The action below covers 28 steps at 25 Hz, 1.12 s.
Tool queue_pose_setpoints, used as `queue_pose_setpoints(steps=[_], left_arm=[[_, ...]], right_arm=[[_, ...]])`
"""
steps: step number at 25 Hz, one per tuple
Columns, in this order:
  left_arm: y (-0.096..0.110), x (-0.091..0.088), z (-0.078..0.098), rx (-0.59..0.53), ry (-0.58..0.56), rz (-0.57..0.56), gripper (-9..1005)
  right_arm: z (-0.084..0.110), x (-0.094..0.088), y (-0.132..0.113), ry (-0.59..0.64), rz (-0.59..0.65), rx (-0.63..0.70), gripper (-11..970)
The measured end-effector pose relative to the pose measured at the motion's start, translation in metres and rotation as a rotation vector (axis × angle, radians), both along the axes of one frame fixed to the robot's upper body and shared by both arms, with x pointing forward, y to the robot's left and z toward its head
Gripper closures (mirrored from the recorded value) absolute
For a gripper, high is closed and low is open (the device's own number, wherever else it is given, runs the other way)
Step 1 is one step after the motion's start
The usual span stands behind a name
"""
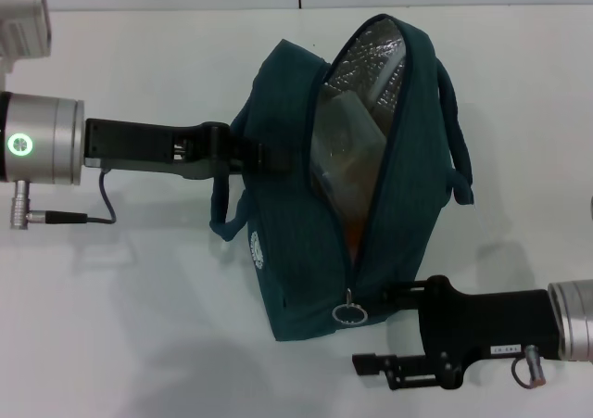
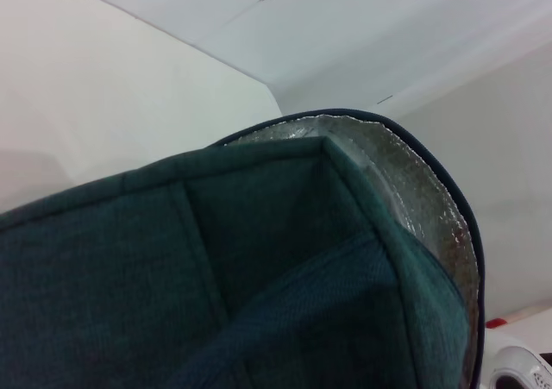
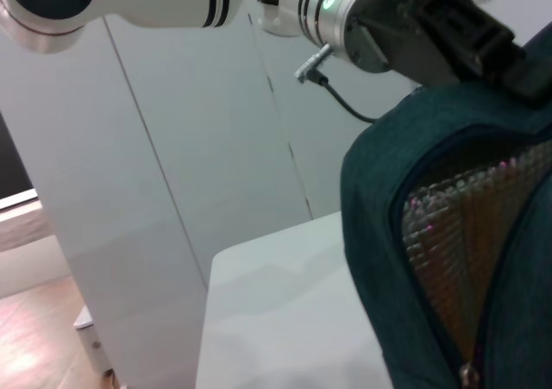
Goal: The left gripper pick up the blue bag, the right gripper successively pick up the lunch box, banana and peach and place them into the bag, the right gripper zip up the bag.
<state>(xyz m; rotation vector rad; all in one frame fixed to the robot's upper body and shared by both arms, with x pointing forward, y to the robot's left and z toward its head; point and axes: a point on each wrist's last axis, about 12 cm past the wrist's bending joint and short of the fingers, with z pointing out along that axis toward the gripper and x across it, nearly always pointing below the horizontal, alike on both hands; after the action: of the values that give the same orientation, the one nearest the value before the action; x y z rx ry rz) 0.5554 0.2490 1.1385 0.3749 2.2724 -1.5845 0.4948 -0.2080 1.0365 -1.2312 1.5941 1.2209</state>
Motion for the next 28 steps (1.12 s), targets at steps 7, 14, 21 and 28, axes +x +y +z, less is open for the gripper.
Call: queue_pose_setpoints(steps=[7,14,21,28], left_arm=[[0.0001,0.0002,0.0001,0.000,0.000,0.000,953],[-0.0012,0.0010,0.0011,0.001,-0.011,-0.008,953],[-0.0028,0.0009,0.0013,-0.001,-0.013,-0.014,953],[-0.0056,-0.0001,-0.0018,-0.013,-0.004,-0.023,952]], right_arm=[[0.0006,0.0022,0.0004,-0.011,-0.011,0.001,402],[-0.0008,0.0055,0.0007,-0.013,-0.025,-0.020,684],[0.0003,0.0086,0.0021,-0.019,-0.030,-0.023,950],[0.0008,0.0091,0.0036,-0.020,-0.018,-0.027,946]])
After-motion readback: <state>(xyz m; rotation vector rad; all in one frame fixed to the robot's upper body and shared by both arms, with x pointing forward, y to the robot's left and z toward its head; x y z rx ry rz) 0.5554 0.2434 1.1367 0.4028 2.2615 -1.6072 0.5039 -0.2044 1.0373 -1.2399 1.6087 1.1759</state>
